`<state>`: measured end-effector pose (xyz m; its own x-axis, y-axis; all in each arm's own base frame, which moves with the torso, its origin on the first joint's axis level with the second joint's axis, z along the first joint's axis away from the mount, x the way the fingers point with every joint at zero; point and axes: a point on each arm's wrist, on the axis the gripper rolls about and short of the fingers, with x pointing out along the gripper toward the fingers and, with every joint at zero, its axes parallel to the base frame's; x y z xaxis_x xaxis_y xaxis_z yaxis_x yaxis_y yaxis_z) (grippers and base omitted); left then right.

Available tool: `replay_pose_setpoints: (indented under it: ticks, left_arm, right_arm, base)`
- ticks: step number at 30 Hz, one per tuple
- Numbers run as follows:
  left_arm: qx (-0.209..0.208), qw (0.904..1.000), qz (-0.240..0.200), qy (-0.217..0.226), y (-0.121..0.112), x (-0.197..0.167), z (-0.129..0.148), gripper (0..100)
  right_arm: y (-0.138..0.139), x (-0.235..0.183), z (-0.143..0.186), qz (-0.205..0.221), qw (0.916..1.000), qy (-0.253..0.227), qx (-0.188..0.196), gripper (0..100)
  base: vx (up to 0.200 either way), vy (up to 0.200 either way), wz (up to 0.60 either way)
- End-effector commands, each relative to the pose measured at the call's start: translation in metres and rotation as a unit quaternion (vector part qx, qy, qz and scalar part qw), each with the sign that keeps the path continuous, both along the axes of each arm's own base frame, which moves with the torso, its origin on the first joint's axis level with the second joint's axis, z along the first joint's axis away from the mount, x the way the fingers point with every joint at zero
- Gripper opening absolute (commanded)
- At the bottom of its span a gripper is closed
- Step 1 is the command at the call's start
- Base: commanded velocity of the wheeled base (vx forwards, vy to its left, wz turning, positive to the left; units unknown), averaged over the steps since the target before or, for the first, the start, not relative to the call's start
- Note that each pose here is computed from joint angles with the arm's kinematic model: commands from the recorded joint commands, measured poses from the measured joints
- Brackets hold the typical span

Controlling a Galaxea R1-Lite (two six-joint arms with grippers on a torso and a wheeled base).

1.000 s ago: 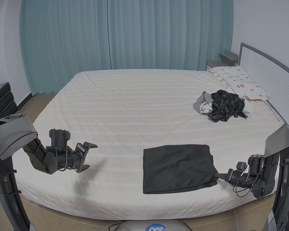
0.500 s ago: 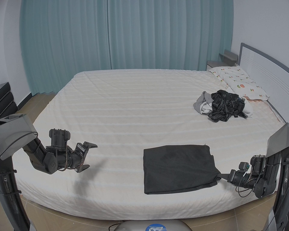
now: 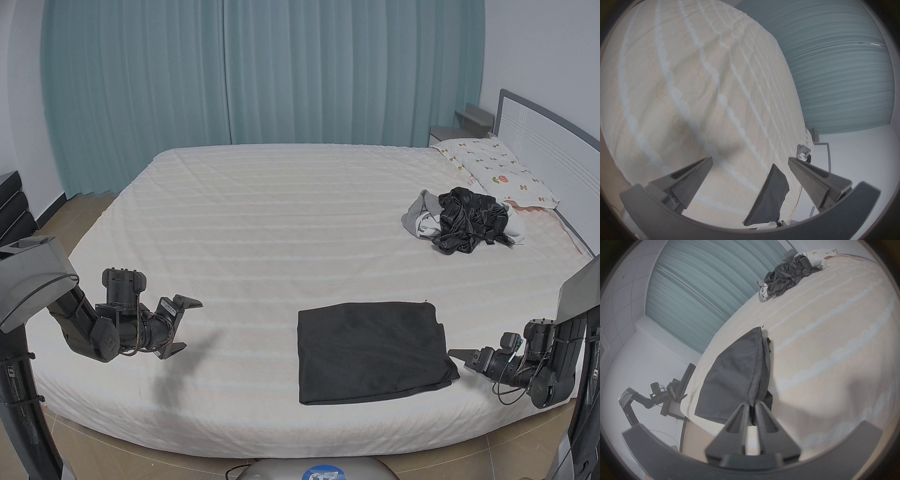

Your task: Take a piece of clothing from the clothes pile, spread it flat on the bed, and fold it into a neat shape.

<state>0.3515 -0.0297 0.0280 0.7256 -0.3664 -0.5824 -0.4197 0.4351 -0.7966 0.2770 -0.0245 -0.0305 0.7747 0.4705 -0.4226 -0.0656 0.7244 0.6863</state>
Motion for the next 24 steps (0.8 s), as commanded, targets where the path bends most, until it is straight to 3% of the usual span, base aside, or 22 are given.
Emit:
replay_pose_setpoints:
  ticks: [1,5,11,20,21,24]
  left_arm:
    - [0.0,1.0,0.0,-0.001,0.0,0.001,0.0,100]
    - [0.001,1.0,0.001,-0.001,0.0,0.001,0.0,100]
    - [0.001,1.0,0.0,-0.001,0.0,0.001,0.0,100]
    - [0.001,1.0,0.0,-0.001,0.0,0.001,0.0,100]
    - [0.001,1.0,0.0,-0.001,0.0,0.001,0.0,100]
    - [0.001,1.0,0.0,-0.001,0.0,0.001,0.0,100]
  right_arm:
    - [0.004,0.024,0.003,-0.009,0.9993,-0.026,0.025,100]
    - [0.014,0.045,-0.008,-0.03,0.9986,-0.025,0.037,100]
    - [0.033,0.069,-0.029,-0.065,0.9969,-0.027,0.035,100]
    - [0.035,0.081,-0.031,-0.075,0.9957,-0.043,0.032,100]
    - [0.035,0.081,-0.031,-0.078,0.9956,-0.043,0.031,0]
    - [0.037,0.081,-0.031,-0.079,0.9954,-0.042,0.033,0]
  base:
    - [0.2,0.0,0.0]
    - [0.2,0.0,0.0]
    - [0.0,0.0,0.0]
    - [0.0,0.0,0.0]
    - [0.0,0.0,0.0]
    - [0.0,0.0,0.0]
